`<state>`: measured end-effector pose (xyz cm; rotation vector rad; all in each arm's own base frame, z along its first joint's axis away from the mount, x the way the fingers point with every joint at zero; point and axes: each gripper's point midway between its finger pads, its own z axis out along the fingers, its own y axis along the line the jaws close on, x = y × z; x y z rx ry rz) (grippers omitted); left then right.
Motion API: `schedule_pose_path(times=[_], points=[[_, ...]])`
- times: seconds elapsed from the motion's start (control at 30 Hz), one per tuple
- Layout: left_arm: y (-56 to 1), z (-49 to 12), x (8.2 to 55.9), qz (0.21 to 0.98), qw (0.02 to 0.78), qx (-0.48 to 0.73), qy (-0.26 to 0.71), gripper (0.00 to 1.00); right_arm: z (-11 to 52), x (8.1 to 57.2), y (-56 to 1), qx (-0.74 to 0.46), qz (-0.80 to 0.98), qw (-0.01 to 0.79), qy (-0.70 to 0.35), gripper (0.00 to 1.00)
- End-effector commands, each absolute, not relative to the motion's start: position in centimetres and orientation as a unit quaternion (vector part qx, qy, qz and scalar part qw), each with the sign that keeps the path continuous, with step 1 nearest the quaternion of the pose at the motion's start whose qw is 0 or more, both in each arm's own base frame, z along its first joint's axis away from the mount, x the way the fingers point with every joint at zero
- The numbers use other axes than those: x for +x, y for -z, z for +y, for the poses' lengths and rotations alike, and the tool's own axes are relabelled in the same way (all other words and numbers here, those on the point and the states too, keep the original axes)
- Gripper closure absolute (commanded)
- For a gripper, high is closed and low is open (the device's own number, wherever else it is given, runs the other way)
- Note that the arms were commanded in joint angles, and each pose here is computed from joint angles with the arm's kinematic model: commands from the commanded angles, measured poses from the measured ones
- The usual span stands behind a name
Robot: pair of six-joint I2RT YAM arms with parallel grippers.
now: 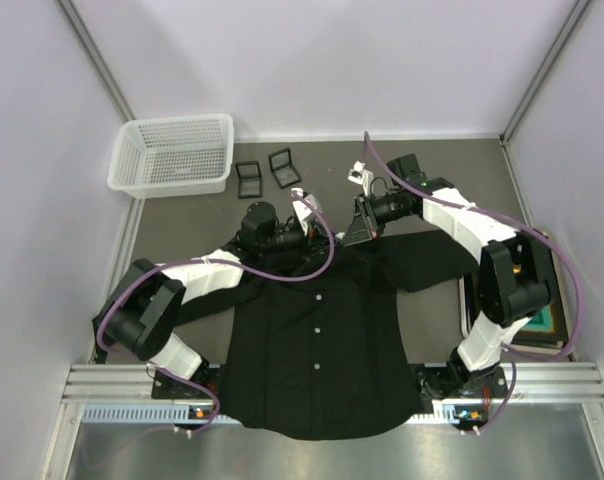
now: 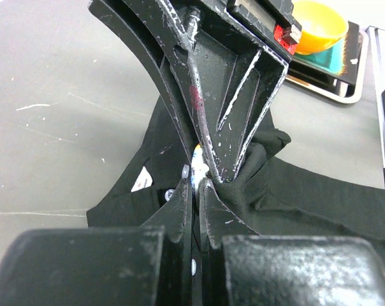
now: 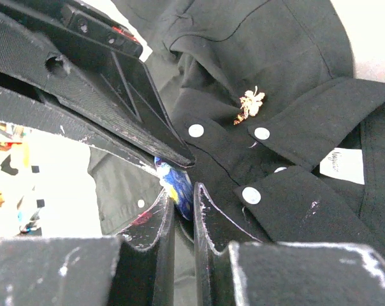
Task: Pin the brooch onto the clothing
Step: Pin the brooch to the clothes.
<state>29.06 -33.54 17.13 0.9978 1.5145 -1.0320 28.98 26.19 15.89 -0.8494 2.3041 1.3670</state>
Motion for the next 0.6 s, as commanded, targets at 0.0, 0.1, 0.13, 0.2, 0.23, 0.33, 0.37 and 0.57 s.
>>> schedule_pose_path(times=[0.0, 0.1, 0.13, 0.2, 0.23, 0.33, 0.37, 0.57], points=[[-20.7, -34.7, 24.7, 0.539, 0.501, 0.471, 0.486, 1.0, 24.5, 33.5, -18.7, -0.32, 0.782, 0.293, -0.446, 1.0], [-20.6, -34.7, 24.8, 0.541, 0.501, 0.468, 0.487, 1.0, 24.4, 33.1, -18.8, -0.335, 0.773, 0.302, -0.446, 1.0], [-20.6, -34.6, 24.9, 0.541, 0.502, 0.466, 0.487, 1.0, 24.4, 32.9, -19.0, -0.341, 0.768, 0.306, -0.447, 1.0], [-20.7, -34.6, 25.0, 0.542, 0.503, 0.465, 0.487, 1.0, 24.4, 32.8, -18.9, -0.344, 0.766, 0.308, -0.447, 1.0], [-20.7, -34.6, 25.1, 0.542, 0.503, 0.465, 0.487, 1.0, 24.3, 32.8, -19.0, -0.346, 0.765, 0.309, -0.447, 1.0], [-20.8, -34.6, 25.1, 0.541, 0.505, 0.465, 0.485, 1.0, 24.3, 32.9, -18.9, -0.345, 0.767, 0.311, -0.442, 1.0], [-20.8, -34.6, 25.0, 0.54, 0.505, 0.467, 0.486, 1.0, 24.3, 33.0, -18.9, -0.343, 0.768, 0.31, -0.443, 1.0], [-20.7, -34.7, 24.5, 0.531, 0.499, 0.477, 0.492, 1.0, 24.7, 32.3, -20.0, -0.366, 0.743, 0.318, -0.462, 0.96]])
